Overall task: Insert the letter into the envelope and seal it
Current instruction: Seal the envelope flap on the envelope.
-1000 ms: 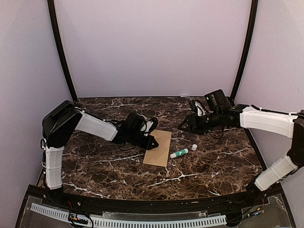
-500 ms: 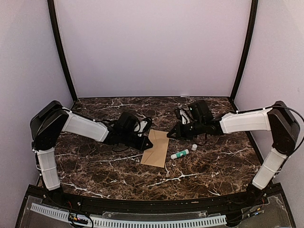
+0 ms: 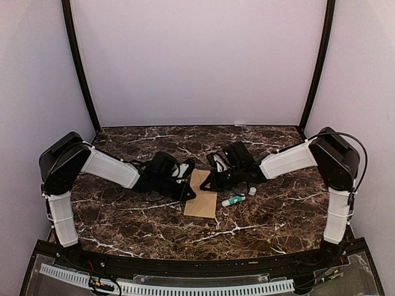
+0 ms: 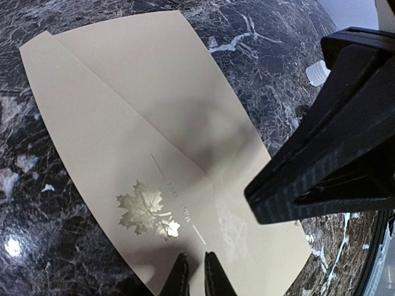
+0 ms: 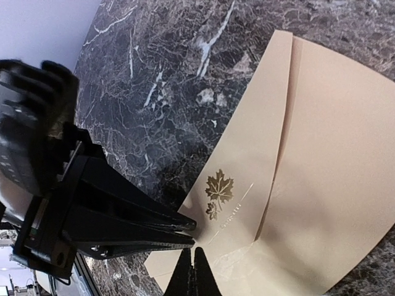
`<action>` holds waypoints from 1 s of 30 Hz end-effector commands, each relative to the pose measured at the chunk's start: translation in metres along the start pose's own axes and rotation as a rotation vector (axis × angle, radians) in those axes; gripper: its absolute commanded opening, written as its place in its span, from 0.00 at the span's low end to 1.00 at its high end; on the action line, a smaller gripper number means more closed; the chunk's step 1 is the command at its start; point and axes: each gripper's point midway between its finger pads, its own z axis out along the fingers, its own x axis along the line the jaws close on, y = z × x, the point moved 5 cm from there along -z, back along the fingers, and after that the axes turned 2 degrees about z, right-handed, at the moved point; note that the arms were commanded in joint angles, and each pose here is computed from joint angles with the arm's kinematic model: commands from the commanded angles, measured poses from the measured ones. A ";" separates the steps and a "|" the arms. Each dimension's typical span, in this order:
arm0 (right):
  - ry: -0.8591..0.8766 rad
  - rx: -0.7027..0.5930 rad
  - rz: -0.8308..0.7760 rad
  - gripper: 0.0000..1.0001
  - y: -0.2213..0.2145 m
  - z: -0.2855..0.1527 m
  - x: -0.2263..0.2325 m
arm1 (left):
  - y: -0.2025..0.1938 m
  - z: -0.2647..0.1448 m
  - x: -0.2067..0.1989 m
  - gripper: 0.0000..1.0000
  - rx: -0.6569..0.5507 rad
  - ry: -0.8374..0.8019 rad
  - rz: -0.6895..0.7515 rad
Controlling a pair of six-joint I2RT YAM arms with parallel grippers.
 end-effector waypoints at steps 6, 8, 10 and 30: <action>0.049 0.032 0.014 0.00 -0.001 0.025 0.000 | -0.006 -0.002 0.000 0.10 0.018 0.010 0.010; 0.023 0.037 0.027 0.00 -0.002 0.029 -0.005 | -0.007 -0.001 0.001 0.10 0.022 0.013 0.011; -0.017 0.044 0.041 0.00 -0.002 0.032 -0.012 | -0.007 -0.001 0.002 0.10 0.022 0.015 0.012; -0.137 0.092 0.141 0.00 -0.019 0.044 -0.042 | 0.028 -0.008 -0.027 0.09 -0.077 -0.128 -0.004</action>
